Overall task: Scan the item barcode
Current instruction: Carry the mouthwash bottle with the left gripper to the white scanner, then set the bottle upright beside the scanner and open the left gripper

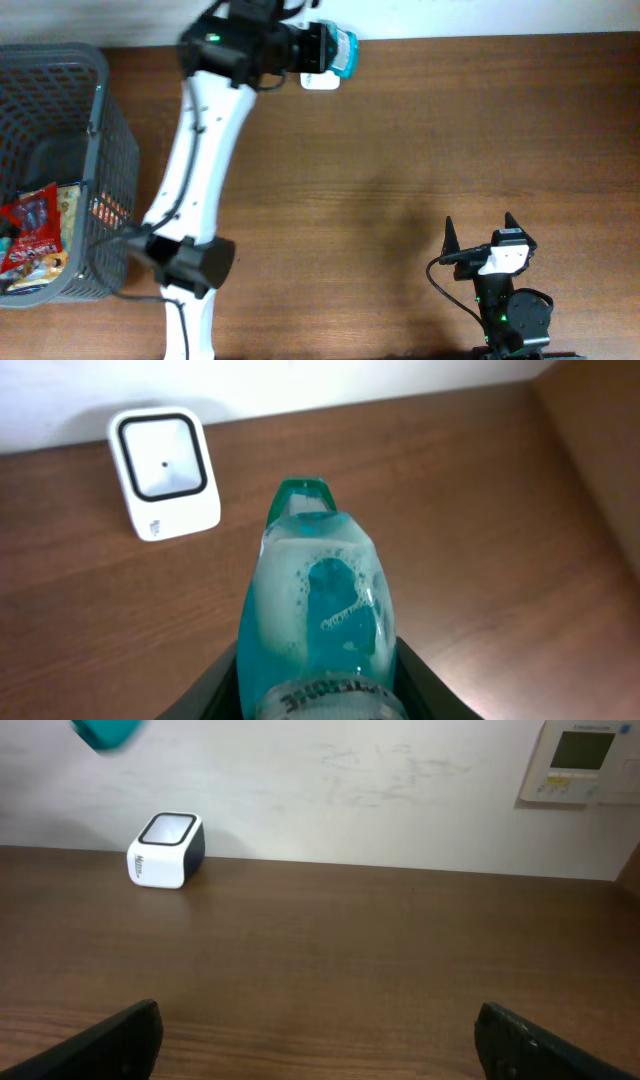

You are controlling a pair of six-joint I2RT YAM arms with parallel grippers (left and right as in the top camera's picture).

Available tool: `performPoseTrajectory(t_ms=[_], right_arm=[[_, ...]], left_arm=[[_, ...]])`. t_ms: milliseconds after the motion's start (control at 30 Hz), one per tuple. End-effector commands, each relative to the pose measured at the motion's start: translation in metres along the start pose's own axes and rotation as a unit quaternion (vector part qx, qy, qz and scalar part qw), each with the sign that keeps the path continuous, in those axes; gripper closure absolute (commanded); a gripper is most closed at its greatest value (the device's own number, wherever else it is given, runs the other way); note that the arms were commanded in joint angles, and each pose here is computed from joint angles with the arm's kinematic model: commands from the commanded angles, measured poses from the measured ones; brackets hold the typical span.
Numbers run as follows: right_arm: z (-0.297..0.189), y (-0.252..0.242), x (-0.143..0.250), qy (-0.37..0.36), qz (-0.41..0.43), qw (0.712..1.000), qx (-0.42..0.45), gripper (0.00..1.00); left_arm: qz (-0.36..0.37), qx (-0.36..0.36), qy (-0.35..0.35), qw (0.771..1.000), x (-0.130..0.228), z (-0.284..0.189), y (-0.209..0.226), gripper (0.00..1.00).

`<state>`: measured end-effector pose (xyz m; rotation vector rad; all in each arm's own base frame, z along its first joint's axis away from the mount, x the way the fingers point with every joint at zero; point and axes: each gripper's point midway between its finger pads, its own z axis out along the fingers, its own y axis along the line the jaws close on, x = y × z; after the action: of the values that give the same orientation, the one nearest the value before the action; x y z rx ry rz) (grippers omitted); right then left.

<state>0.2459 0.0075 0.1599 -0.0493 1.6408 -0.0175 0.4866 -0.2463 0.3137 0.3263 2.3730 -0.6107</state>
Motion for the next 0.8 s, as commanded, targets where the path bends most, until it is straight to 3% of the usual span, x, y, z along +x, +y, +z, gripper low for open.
performPoseTrajectory(t_ms=[0,333,767], right_arm=[[0.000,-0.001,0.004,0.003,-0.003,1.000,0.002,0.01],[0.000,-0.001,0.004,0.003,-0.003,1.000,0.002,0.02],[0.000,-0.001,0.004,0.003,-0.003,1.000,0.002,0.02]], left_arm=[[0.020,-0.021,0.003,1.000,0.006,0.045,-0.007,0.68],[0.065,-0.059,0.068,0.994,0.073,0.164,-0.029,0.64],[0.081,-0.058,0.079,0.992,0.101,0.212,-0.038,0.55]])
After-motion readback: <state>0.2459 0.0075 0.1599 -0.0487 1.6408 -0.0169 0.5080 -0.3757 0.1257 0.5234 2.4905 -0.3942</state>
